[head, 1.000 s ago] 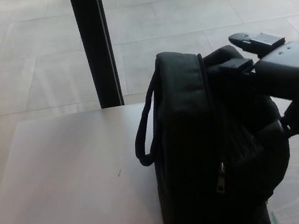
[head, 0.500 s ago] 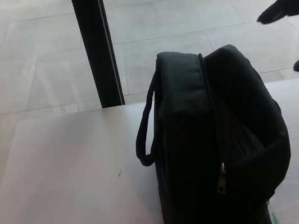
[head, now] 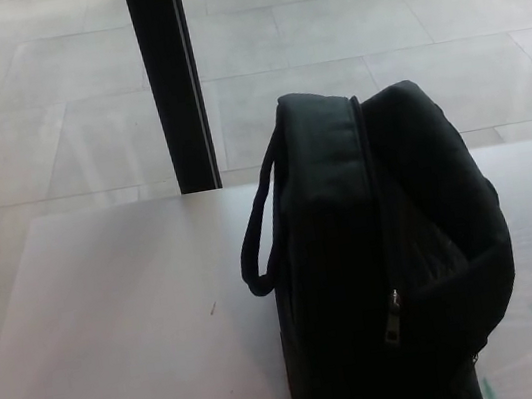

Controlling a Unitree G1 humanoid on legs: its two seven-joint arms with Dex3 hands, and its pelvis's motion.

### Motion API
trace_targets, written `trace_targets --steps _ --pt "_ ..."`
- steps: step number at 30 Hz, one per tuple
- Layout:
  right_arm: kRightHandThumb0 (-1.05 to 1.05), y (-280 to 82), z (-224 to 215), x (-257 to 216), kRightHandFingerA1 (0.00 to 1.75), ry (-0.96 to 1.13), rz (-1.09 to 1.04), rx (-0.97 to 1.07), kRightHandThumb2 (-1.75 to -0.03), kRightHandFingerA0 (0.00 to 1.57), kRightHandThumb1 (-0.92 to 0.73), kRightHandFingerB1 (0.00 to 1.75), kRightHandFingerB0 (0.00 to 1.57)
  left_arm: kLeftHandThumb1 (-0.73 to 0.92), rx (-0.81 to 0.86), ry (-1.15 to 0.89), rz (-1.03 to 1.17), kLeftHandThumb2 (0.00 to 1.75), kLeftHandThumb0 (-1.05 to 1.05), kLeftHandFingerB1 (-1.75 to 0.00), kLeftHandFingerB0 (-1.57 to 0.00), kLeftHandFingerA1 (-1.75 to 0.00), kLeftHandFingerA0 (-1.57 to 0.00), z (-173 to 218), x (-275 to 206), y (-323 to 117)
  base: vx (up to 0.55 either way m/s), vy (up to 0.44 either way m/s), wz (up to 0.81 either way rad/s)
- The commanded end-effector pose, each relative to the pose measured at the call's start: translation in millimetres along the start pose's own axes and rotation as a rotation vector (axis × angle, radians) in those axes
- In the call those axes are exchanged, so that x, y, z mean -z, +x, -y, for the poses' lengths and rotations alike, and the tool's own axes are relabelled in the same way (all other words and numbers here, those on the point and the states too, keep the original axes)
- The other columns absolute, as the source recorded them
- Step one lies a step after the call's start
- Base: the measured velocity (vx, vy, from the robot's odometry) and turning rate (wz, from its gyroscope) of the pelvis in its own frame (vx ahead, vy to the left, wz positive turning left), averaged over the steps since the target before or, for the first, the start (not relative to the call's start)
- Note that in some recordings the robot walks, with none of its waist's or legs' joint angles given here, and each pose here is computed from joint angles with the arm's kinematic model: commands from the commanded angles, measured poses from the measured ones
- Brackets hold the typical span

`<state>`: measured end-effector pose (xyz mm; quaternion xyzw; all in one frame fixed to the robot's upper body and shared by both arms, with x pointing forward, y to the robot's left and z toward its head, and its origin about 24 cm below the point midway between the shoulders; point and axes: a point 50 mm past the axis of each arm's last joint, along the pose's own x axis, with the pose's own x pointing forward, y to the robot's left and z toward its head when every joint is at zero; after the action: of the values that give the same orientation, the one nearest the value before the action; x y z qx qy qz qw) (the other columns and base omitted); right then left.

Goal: The robot uses its right hand to pick up the cube kept on the middle of the desk and put it inside the bag next to it

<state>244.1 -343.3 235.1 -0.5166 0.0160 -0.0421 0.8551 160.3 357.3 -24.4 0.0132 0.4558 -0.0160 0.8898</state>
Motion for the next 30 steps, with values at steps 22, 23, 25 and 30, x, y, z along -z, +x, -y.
trace_targets --steps 22,23,25,30 --pt "-0.62 -116 -127 180 0.61 0.468 -0.817 0.253 -0.61 0.16 -0.73 0.57 0.22 0.69 -0.010 -0.003 -0.029 0.60 -0.54 -0.39 -0.27 -0.47 -0.27 -5 6 -4 0.00 0.000 0.00" --pt "-0.61 -118 -132 182 0.58 0.481 -0.825 0.240 -0.89 0.13 -0.55 0.58 0.21 0.69 -0.011 -0.002 -0.027 0.60 -0.54 -0.40 -0.27 -0.47 -0.27 -5 5 -4 0.00 0.000 0.00" --pt "-0.57 -123 -151 186 0.63 0.500 -0.859 0.155 -0.61 0.21 -0.70 0.55 0.22 0.69 -0.008 -0.027 -0.022 0.60 -0.51 -0.40 -0.25 -0.48 -0.25 -5 4 -3 0.00 0.000 0.00" --pt "-0.58 -121 -164 187 0.62 0.598 -0.863 0.036 -0.61 0.19 -0.69 0.53 0.20 0.67 -0.021 0.005 -0.019 0.60 -0.56 -0.39 -0.26 -0.47 -0.27 -6 2 -4 0.00 0.000 0.00"
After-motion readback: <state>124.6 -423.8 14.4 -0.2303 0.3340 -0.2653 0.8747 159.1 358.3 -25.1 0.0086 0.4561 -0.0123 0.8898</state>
